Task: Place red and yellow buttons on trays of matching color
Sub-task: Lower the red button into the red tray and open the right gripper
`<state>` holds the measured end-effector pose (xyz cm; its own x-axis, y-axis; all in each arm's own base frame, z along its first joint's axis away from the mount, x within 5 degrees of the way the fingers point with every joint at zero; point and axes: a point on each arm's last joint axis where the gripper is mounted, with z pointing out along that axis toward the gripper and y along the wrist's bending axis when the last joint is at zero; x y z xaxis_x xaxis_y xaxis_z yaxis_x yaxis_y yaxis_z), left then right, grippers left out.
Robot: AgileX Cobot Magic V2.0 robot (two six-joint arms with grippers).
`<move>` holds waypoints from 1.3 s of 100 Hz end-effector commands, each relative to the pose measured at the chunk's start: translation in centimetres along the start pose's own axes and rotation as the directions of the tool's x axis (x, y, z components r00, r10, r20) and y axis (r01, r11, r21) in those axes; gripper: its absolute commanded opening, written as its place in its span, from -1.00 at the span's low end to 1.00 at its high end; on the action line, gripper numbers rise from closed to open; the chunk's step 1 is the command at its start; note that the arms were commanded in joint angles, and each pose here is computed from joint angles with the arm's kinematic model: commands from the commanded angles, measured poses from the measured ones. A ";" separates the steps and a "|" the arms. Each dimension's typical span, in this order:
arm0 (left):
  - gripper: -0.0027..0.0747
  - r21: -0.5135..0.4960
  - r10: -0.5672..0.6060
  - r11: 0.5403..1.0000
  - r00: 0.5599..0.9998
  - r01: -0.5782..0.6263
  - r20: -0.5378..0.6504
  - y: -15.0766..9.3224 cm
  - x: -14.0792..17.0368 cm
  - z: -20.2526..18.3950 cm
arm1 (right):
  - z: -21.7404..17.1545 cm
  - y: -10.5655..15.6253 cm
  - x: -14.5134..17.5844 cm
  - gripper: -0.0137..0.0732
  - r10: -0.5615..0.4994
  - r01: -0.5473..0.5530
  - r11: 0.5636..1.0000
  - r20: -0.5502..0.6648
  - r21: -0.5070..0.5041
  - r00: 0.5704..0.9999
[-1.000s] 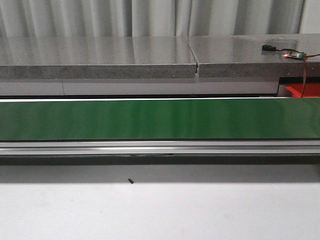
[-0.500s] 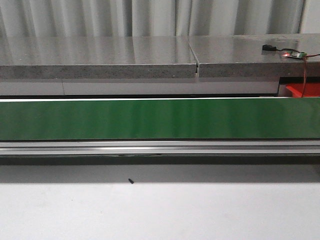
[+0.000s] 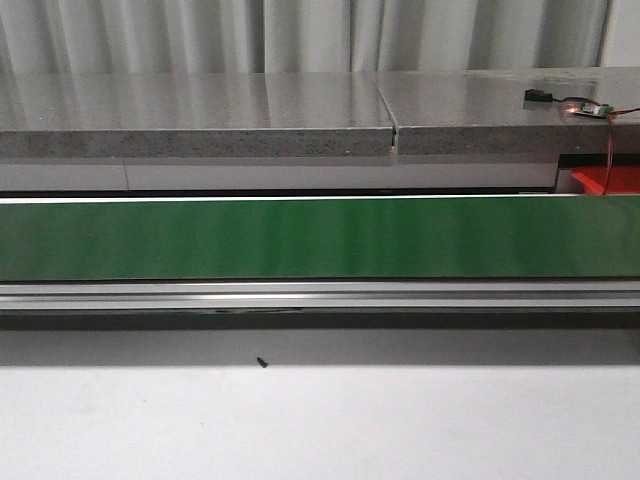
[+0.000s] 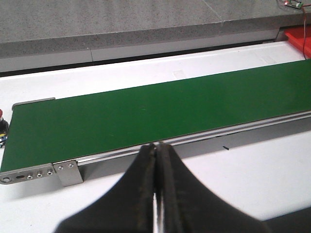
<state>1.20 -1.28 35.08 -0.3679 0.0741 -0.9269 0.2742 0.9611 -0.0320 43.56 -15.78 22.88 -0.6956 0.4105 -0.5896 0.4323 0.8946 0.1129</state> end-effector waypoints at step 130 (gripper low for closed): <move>-0.98 0.016 -0.013 1.000 0.997 0.012 0.080 -0.1 -1.2 -0.2 | -10.9 1.1 -3.4 0.44 -0.046 0.050 0.999 0.232 -0.009 0.972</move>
<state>1.20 -1.28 35.08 -0.3679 0.0741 -0.9269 0.2742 0.9611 -0.0320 41.60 -15.11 28.47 -0.6562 0.3676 -0.6590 0.4149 0.9052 0.0917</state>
